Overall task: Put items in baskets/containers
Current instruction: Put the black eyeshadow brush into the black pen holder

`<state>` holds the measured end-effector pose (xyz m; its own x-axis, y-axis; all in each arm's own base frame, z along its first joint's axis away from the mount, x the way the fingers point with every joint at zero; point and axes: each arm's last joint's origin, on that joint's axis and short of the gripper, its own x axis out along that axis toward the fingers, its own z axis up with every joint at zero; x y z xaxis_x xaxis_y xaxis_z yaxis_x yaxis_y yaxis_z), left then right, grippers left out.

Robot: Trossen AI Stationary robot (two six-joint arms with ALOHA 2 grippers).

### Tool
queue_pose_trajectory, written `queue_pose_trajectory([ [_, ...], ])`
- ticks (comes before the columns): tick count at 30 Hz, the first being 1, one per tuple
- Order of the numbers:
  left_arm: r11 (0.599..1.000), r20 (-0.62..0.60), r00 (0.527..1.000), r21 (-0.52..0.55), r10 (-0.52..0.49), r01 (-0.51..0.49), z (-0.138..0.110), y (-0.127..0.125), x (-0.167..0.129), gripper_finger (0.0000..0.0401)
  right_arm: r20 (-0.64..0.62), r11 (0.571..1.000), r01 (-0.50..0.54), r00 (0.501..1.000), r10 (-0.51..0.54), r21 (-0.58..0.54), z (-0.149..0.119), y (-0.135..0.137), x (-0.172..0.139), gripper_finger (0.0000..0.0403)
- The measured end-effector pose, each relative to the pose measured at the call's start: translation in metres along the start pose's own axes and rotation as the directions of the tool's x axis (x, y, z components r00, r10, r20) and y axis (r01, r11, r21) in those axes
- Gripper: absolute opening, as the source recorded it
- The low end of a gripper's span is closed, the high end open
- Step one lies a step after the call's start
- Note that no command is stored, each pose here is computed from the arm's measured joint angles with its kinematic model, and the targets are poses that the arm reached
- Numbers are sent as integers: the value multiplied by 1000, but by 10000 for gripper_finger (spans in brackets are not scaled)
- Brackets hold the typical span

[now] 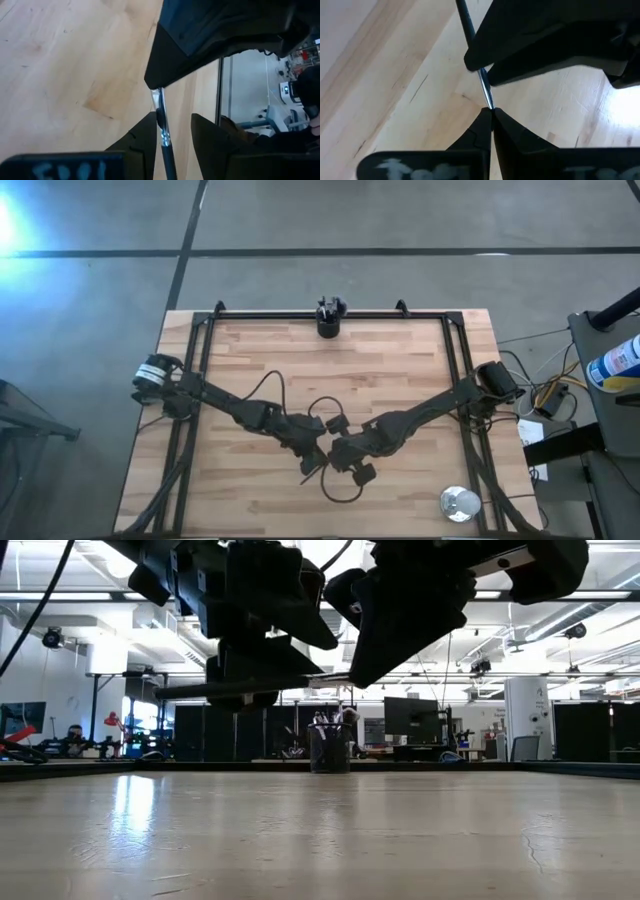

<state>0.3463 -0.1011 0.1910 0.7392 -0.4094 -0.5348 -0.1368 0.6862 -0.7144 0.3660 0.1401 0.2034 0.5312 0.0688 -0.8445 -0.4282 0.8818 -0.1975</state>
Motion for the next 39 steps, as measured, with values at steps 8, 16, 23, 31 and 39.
queue_pose_trajectory([
  [8,1000,2,1000,4,12,-12,0,1,0,113,12,1000,5,1000,-5,1,1,0,0,8],
  [16,999,-5,999,2,34,-34,-4,7,0,112,21,1000,6,1000,-6,3,2,-1,-1,8],
  [23,999,7,999,24,47,-47,-5,9,0,78,31,1000,8,999,-8,0,3,-1,-1,8],
  [31,994,44,996,66,81,-84,-5,10,0,13,41,999,8,999,-9,37,4,1,-1,19],
  [39,977,90,984,135,153,-164,-6,20,-1,10,110,993,0,994,-13,117,11,0,-30,87],
])
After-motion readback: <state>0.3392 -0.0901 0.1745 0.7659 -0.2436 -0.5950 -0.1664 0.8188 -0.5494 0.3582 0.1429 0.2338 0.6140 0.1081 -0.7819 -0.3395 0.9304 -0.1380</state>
